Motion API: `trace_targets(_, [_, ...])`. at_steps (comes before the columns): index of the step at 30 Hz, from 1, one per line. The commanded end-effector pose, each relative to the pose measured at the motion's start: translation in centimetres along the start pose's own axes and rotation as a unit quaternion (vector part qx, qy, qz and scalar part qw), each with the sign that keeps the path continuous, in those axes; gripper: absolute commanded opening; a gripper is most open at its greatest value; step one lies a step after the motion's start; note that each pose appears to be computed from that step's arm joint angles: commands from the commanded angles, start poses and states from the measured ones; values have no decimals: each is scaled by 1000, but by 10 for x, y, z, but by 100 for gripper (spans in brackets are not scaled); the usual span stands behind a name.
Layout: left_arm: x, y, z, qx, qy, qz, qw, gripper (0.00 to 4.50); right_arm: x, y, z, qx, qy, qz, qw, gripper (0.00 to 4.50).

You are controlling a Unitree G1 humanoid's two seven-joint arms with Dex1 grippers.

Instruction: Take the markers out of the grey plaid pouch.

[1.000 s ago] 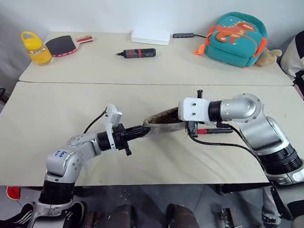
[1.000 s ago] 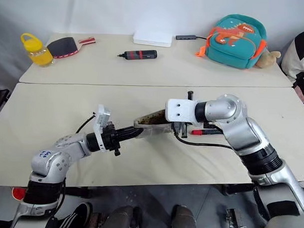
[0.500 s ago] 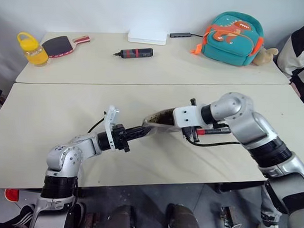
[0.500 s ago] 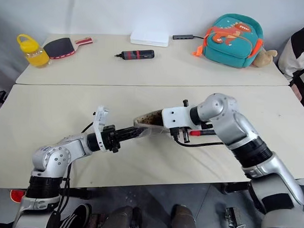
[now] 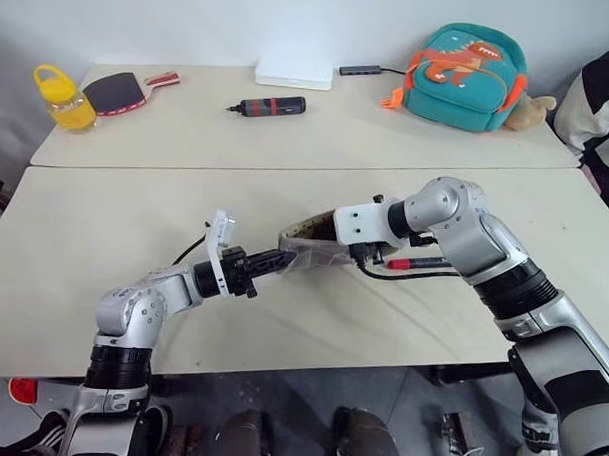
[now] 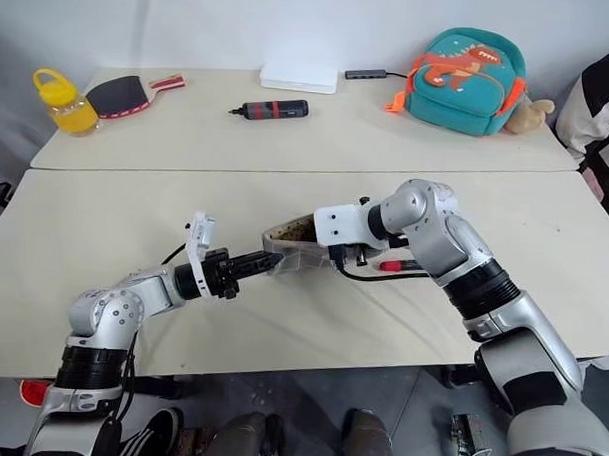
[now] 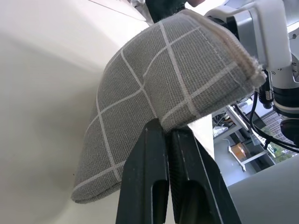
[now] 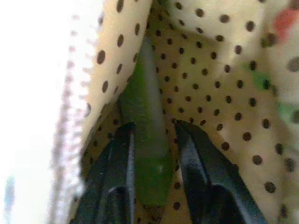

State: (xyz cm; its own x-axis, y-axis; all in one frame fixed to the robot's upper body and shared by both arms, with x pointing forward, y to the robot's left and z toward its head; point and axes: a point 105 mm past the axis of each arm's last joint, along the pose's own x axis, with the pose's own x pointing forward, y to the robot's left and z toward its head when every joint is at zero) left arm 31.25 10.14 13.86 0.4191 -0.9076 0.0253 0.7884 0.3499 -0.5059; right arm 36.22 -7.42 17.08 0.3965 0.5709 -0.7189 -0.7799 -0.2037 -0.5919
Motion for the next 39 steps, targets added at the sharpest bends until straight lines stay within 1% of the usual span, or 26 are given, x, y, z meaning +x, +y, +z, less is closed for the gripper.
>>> trace_targets(1, [0, -4, 3, 17, -7, -7, 1000, 0, 0, -1, 1, -16, 3, -8, 1000, 124])
trace_targets(9, [1, -6, 1, 24, -6, -6, 1000, 0, 9, 9, -6, -6, 9, 12, 1000, 124])
trace_targets(10, [1, -7, 0, 26, -4, -8, 1000, 0, 10, 11, -6, 14, 3, 20, 1000, 124])
trace_targets(12, [2, -8, 0, 28, -5, -10, 1000, 0, 11, 12, -5, 25, -1, 24, 999, 124])
trace_targets(15, [3, -8, 1, 29, -7, -10, 999, 0, 12, 12, -5, 28, 3, 24, 999, 182])
trace_targets(17, [3, -8, 2, 30, -7, -9, 999, 0, 14, 8, -6, 6, 12, 7, 1000, 244])
trace_targets(31, [3, -10, -1, 29, -10, -7, 999, 0, 27, 12, -7, 6, 7, 9, 1000, 244])
trace_targets(34, [4, -10, -1, 29, -11, -7, 999, 0, 32, 17, -13, 14, 16, 19, 1000, 244])
trace_targets(37, [6, -11, -1, 31, -12, -9, 999, 0, 36, 21, -14, 23, 14, 24, 999, 187])
trace_targets(39, [6, -11, -2, 33, -12, -9, 999, 0, 35, 19, -13, 17, 12, 19, 1000, 121])
